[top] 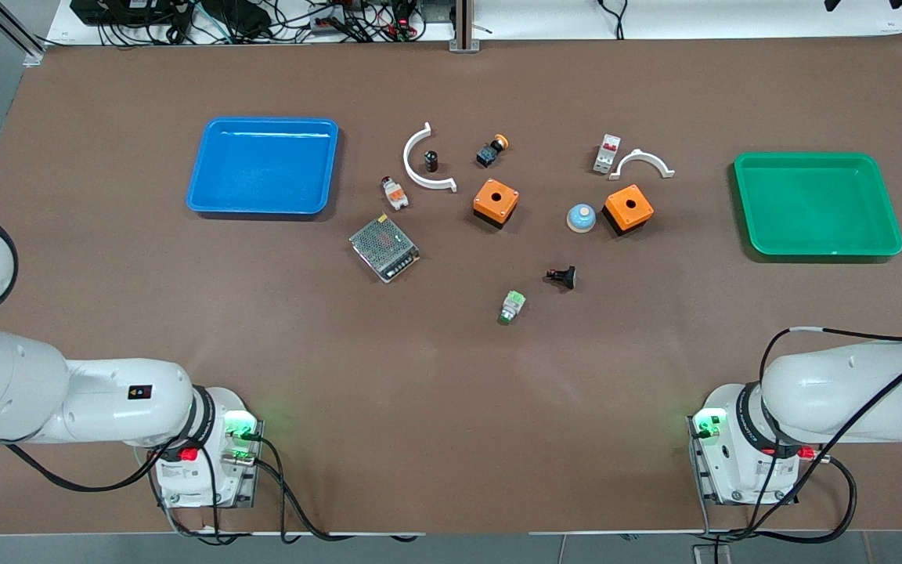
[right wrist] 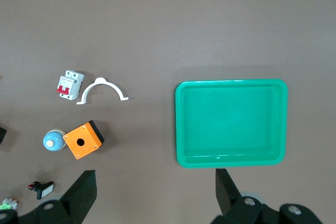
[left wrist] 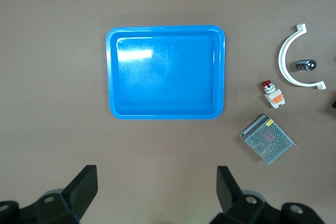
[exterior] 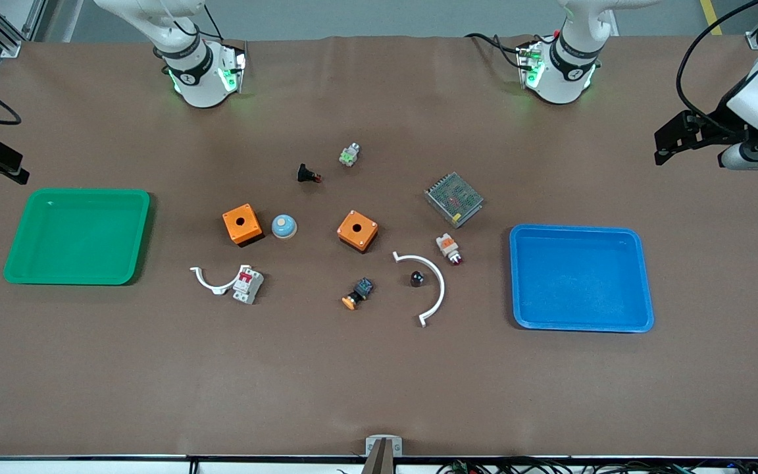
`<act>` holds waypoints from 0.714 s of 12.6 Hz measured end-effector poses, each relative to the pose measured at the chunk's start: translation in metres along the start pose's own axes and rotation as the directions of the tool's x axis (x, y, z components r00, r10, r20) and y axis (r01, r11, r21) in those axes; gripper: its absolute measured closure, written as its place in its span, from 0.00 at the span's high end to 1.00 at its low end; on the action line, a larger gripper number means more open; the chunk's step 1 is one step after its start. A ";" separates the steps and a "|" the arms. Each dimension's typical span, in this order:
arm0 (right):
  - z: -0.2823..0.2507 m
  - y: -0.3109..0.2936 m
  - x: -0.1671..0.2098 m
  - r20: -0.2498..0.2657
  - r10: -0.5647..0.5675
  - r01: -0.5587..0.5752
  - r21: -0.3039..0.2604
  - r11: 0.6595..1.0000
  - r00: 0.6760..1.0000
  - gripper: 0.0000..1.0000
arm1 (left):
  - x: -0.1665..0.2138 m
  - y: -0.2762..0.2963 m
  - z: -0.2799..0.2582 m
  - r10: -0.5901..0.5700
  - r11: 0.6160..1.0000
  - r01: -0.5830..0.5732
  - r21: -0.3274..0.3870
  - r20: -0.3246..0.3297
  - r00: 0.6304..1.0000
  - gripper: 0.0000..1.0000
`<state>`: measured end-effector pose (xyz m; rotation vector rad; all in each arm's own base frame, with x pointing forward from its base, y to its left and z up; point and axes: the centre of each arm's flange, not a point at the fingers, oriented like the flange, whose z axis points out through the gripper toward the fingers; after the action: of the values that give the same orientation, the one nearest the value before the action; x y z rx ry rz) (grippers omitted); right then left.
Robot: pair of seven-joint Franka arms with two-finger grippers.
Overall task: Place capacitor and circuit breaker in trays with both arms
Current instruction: 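Move the left gripper toward the black capacitor beside the white arc clip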
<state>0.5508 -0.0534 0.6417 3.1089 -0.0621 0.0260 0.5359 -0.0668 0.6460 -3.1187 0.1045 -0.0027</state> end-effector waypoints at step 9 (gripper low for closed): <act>-0.001 -0.002 0.001 -0.011 0.019 -0.019 0.000 1.000 1.000 1.00 | 0.024 0.046 0.052 0.074 0.997 -0.073 -0.012 0.089 0.993 1.00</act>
<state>0.5522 -0.0510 0.6427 3.1079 -0.0907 0.0440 0.5571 -0.1133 0.5933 -3.1154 0.2174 0.1395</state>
